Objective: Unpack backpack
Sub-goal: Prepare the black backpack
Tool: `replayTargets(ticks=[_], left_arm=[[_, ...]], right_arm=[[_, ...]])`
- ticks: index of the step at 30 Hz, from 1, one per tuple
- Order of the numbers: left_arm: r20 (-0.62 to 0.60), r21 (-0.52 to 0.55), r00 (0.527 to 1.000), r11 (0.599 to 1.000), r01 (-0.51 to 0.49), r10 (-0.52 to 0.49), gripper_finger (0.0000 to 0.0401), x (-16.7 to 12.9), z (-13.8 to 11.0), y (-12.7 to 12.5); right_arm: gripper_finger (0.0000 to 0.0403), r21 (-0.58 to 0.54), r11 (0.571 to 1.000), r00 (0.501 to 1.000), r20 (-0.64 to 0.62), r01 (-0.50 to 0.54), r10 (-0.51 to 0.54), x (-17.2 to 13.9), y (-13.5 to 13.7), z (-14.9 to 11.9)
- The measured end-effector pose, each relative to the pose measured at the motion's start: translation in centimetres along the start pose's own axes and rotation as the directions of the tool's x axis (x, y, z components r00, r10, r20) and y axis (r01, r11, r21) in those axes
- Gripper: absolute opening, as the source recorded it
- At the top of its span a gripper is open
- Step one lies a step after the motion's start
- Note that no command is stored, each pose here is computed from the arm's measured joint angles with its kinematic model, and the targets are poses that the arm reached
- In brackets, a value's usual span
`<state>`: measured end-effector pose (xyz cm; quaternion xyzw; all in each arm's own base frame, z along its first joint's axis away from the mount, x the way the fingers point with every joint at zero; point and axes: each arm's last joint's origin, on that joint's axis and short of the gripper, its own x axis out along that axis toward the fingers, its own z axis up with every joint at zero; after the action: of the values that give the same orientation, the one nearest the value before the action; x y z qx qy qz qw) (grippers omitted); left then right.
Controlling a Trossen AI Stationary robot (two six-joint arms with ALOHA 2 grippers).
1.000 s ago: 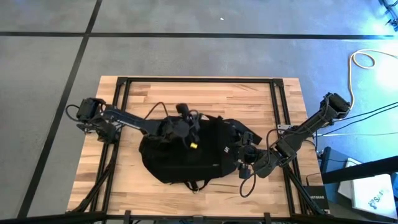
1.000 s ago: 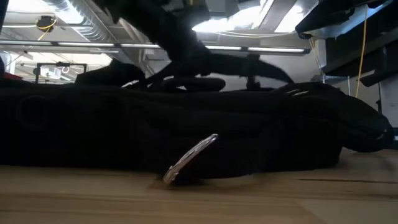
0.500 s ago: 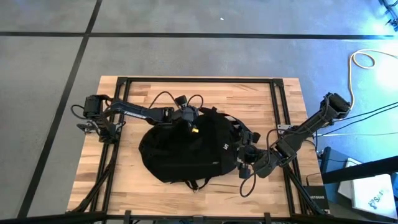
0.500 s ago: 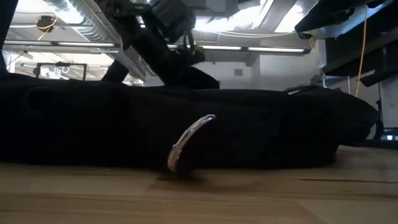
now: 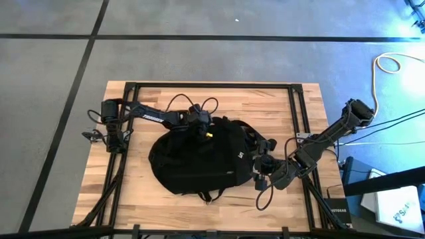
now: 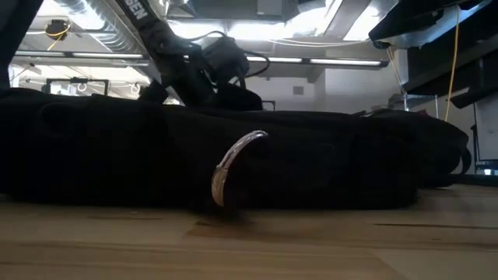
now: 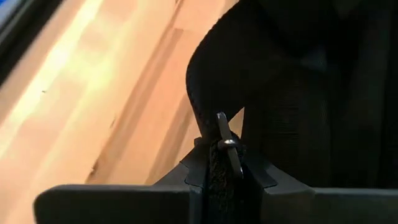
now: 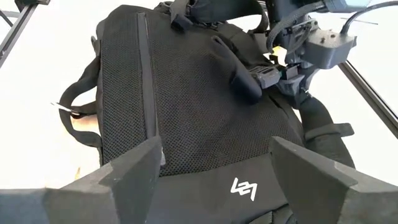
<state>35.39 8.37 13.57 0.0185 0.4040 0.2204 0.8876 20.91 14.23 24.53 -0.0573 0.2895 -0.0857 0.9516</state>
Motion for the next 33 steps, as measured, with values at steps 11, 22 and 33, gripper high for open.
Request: replayTargets(ticks=[11,22,33], left_arm=[[-0.011,-0.009,0.979,0.979,0.205,-0.205,0.0075,0.2,-0.2,-0.2],[0.113,-0.087,0.983,0.984,0.157,-0.147,0.0265,-1.6,1.8,3.1],[0.262,0.08,0.937,0.973,0.217,-0.23,0.025,-14.4,4.2,-2.4]], right_arm=[[0.028,0.001,1.0,1.0,0.001,0.0,0.0,0.0,0.0,0.0],[0.028,0.001,1.0,1.0,0.001,0.0,0.0,0.0,0.0,0.0],[0.028,0.033,0.999,1.0,-0.002,0.01,-0.01,0.0,0.0,0.0]])
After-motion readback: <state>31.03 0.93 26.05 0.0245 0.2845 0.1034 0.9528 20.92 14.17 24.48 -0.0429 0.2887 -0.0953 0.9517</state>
